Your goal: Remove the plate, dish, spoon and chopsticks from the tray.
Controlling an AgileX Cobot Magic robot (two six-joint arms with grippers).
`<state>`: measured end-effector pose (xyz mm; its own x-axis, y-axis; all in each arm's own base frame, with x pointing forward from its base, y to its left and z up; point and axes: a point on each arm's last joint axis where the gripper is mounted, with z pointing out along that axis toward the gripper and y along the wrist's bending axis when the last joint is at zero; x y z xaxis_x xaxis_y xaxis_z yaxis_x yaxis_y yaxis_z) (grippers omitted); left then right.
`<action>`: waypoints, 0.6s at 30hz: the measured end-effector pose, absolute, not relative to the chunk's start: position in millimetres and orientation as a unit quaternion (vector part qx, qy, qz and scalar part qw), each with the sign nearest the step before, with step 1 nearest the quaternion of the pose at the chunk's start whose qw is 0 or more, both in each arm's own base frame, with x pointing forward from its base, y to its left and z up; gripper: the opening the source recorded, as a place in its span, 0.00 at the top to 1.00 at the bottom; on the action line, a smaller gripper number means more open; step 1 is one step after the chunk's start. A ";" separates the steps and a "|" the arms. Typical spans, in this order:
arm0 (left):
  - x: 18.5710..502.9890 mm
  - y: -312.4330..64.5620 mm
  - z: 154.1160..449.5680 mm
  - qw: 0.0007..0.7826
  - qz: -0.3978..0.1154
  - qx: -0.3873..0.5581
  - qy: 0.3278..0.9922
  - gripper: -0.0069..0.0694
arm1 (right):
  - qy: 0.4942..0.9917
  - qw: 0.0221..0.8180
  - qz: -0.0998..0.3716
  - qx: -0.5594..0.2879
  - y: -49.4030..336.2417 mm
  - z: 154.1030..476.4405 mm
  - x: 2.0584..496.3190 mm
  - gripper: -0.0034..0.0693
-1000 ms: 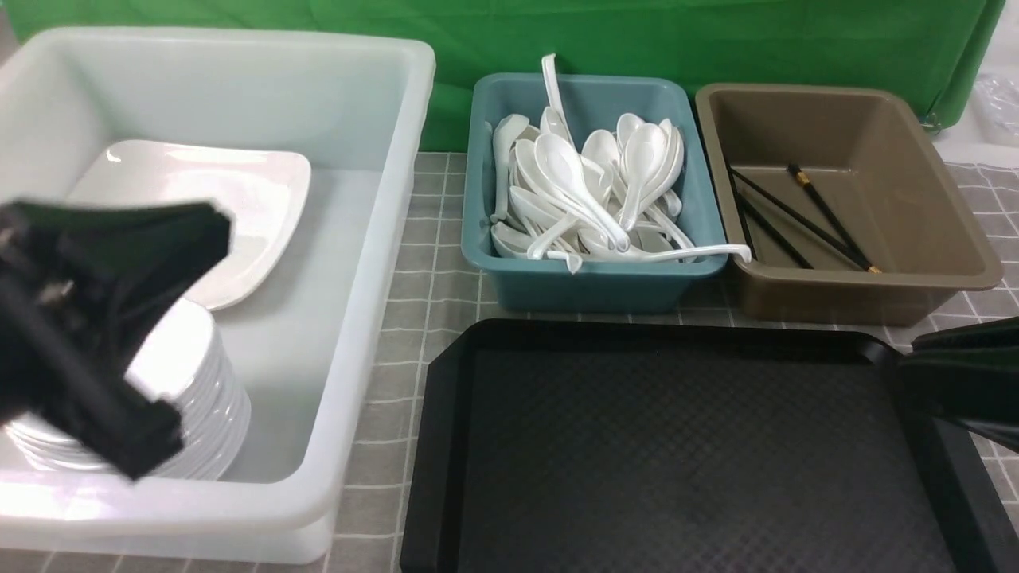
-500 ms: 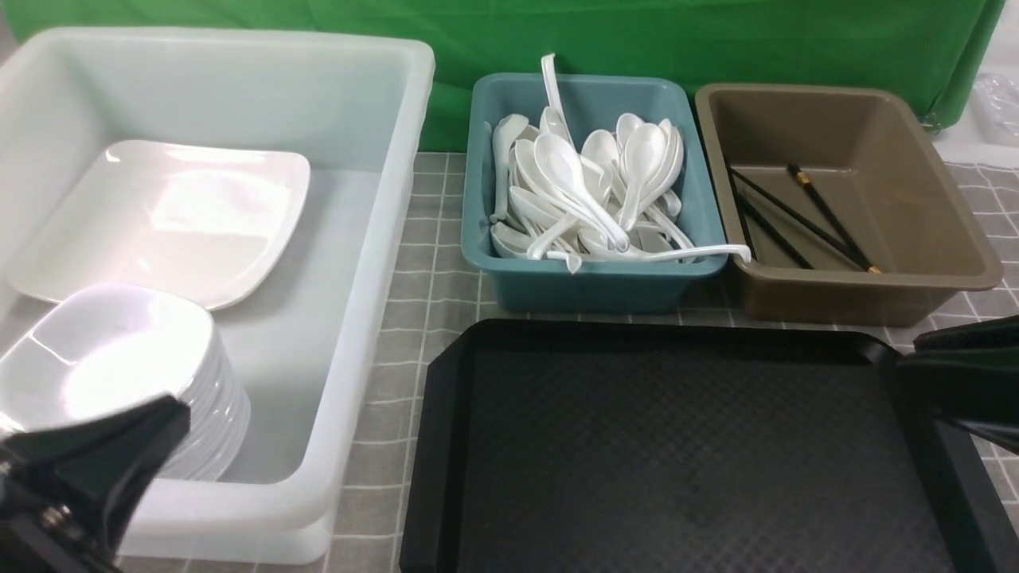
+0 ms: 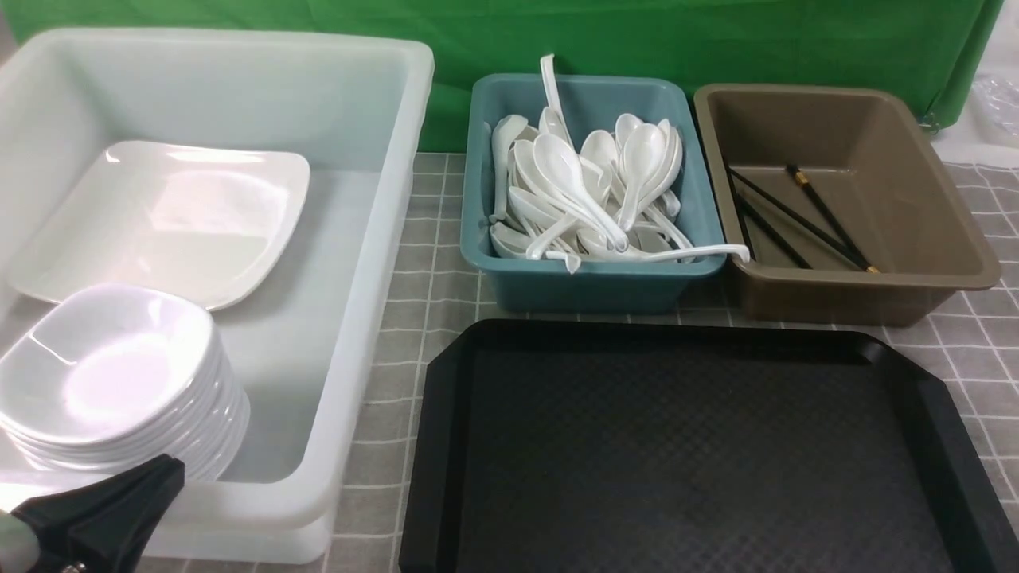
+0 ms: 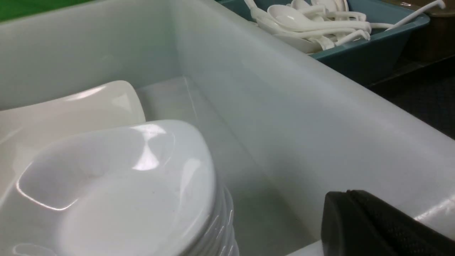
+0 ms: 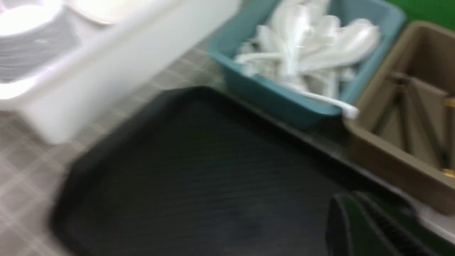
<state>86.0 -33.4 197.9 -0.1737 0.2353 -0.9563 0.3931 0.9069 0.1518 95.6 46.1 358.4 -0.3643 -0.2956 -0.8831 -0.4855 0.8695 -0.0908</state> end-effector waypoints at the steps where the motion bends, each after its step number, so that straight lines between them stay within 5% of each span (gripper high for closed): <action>1: 86.1 -33.2 197.9 0.610 -0.064 0.205 0.762 0.91 | 0.816 0.532 0.076 -0.215 38.2 343.0 93.3 0.93; 10: 86.3 -32.9 197.9 0.613 -0.059 0.208 0.760 0.91 | 0.771 0.630 -0.020 -0.092 6.3 211.3 66.4 0.93; 18: 86.3 -32.8 197.9 0.614 -0.058 0.208 0.760 0.91 | 0.800 0.597 -0.024 -0.056 3.0 177.9 53.1 0.93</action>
